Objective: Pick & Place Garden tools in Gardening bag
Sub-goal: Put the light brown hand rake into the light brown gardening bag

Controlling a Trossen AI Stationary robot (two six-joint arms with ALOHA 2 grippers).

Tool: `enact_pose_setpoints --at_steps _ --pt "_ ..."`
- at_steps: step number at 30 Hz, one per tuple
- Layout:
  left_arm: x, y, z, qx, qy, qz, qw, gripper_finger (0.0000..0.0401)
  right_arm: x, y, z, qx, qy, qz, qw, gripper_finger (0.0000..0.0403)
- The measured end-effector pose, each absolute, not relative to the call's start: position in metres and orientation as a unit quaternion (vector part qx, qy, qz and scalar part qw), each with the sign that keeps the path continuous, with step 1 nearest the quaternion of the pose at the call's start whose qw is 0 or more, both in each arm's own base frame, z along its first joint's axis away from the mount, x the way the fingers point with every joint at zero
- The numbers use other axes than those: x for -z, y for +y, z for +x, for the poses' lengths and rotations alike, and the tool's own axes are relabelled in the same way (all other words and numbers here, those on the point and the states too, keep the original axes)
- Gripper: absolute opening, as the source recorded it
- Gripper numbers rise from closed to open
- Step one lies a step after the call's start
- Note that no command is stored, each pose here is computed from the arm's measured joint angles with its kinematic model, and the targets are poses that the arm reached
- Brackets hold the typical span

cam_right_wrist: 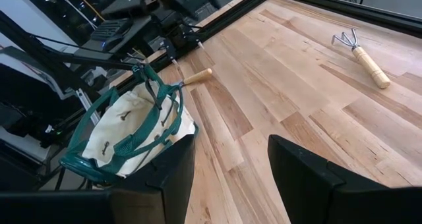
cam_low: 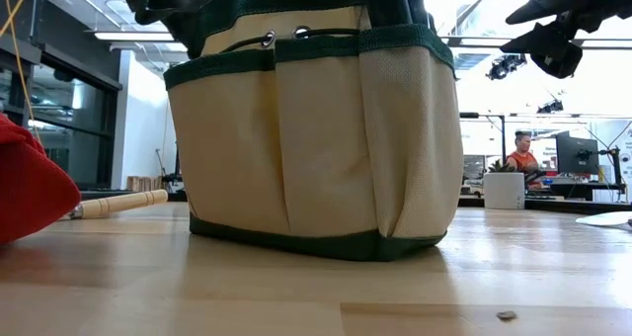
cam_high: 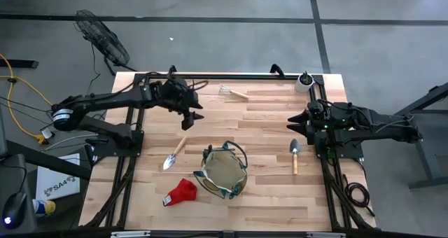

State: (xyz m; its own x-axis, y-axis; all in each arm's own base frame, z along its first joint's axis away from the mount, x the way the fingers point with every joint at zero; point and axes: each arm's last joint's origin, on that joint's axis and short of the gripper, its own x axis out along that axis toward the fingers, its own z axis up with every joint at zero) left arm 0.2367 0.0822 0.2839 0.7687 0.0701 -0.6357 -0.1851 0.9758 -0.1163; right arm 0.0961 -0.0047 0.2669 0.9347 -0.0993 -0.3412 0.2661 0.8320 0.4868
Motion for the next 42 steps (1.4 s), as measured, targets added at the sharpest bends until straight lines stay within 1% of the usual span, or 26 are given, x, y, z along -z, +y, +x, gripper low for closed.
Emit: enact_pose_setpoints --at_steps 4,9,15,20,25,30,32,36,39,42 --pt "-0.287 0.096 0.249 -0.082 0.339 -0.095 0.932 0.0214 -0.267 -0.005 0.096 0.097 0.153 0.273 0.945 0.0184" --pt "-0.294 0.117 0.275 -0.096 0.347 -0.104 0.927 0.0214 -0.267 -0.005 0.096 0.097 0.153 0.273 0.945 0.0184" --pt "-0.3 0.148 0.307 -0.115 0.383 -0.125 0.908 0.0214 -0.267 -0.005 0.096 0.097 0.153 0.273 0.945 0.0184" --pt "-0.295 0.173 0.329 -0.126 0.408 -0.143 0.893 0.0214 -0.267 -0.005 0.096 0.097 0.153 0.273 0.945 0.0184" --pt "-0.289 0.189 0.341 -0.13 0.42 -0.153 0.885 0.0214 -0.267 -0.005 0.096 0.097 0.152 0.273 0.945 0.0184" --pt "-0.282 0.202 0.338 -0.11 0.432 -0.106 0.889 0.0215 -0.267 -0.005 0.096 0.097 0.153 0.273 0.945 0.0184" --pt "-0.276 0.211 0.335 -0.108 0.439 -0.101 0.887 0.0223 -0.267 -0.005 0.096 0.097 0.153 0.273 0.945 0.0184" --pt "-0.261 0.228 0.331 -0.108 0.453 -0.101 0.879 0.0256 -0.267 -0.005 0.096 0.097 0.153 0.273 0.945 0.0184" --pt "-0.25 0.241 0.328 -0.127 0.471 -0.085 0.869 0.0284 -0.267 -0.005 0.096 0.097 0.153 0.273 0.945 0.0184" --pt "-0.238 0.253 0.326 -0.148 0.494 -0.055 0.855 0.0303 -0.267 -0.005 0.096 0.097 0.153 0.273 0.945 0.0184"
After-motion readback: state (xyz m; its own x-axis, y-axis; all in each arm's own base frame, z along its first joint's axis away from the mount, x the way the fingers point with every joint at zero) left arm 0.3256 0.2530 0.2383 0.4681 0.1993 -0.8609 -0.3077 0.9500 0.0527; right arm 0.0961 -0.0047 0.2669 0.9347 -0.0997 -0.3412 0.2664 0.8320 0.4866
